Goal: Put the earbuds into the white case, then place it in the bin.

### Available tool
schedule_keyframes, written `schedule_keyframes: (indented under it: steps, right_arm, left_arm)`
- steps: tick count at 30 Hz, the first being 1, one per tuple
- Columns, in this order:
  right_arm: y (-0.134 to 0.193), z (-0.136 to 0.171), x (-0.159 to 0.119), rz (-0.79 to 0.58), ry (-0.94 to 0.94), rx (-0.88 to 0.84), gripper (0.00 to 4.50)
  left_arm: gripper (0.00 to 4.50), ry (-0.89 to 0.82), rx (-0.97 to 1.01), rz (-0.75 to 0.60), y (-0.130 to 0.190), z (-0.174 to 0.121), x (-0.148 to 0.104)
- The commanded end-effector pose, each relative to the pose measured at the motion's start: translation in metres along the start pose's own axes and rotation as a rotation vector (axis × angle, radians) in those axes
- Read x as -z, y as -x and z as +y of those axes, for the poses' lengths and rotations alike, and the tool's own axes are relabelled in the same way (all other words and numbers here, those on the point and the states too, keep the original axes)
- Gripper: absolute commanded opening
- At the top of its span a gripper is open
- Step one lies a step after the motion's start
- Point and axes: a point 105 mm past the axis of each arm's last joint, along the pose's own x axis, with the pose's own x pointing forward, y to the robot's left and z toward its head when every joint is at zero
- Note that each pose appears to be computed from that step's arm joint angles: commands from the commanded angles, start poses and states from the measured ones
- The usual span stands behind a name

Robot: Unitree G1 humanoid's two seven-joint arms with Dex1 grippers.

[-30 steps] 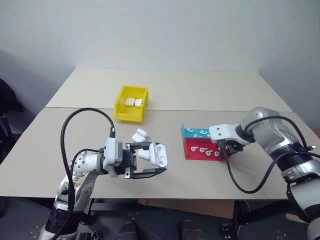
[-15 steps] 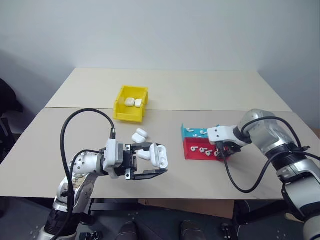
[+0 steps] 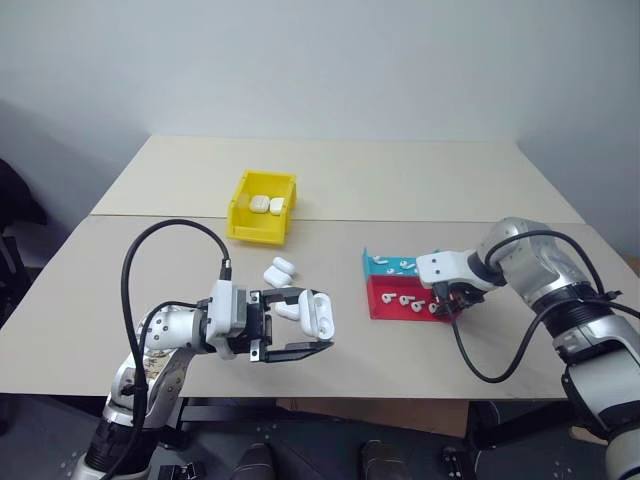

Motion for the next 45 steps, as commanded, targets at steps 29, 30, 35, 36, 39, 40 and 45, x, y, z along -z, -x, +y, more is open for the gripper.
schedule_keyframes:
  steps: [29, 30, 35, 36, 39, 40, 45]
  right_arm:
    - [0.009, -0.003, -0.005, -0.027, 0.089, 0.021, 1.57]
    - [0.01, -0.002, -0.005, -0.025, 0.089, 0.017, 1.38]
    - [0.01, -0.001, -0.003, -0.015, 0.083, 0.012, 0.93]
    - [0.01, -0.001, -0.003, -0.017, 0.08, 0.014, 0.93]
    - [0.011, -0.001, -0.003, -0.017, 0.078, 0.017, 0.93]
    - [0.011, -0.001, -0.002, -0.016, 0.077, 0.02, 0.93]
    - [0.035, -0.005, -0.013, -0.09, 0.061, 0.077, 0.93]
  left_arm:
    - [2.82, -0.058, 0.018, -0.003, 0.001, 0.0, -0.006]
    - [2.82, -0.057, 0.017, -0.001, 0.001, 0.0, -0.006]
    - [2.82, -0.057, 0.019, -0.002, 0.001, -0.001, -0.006]
    - [2.82, -0.057, 0.019, -0.003, 0.001, -0.001, -0.006]
    - [2.82, -0.058, 0.022, -0.007, 0.0, -0.001, -0.007]
    - [2.82, -0.058, 0.022, -0.007, 0.0, -0.001, -0.006]
    - [2.82, -0.057, 0.01, -0.031, -0.003, 0.003, -0.011]
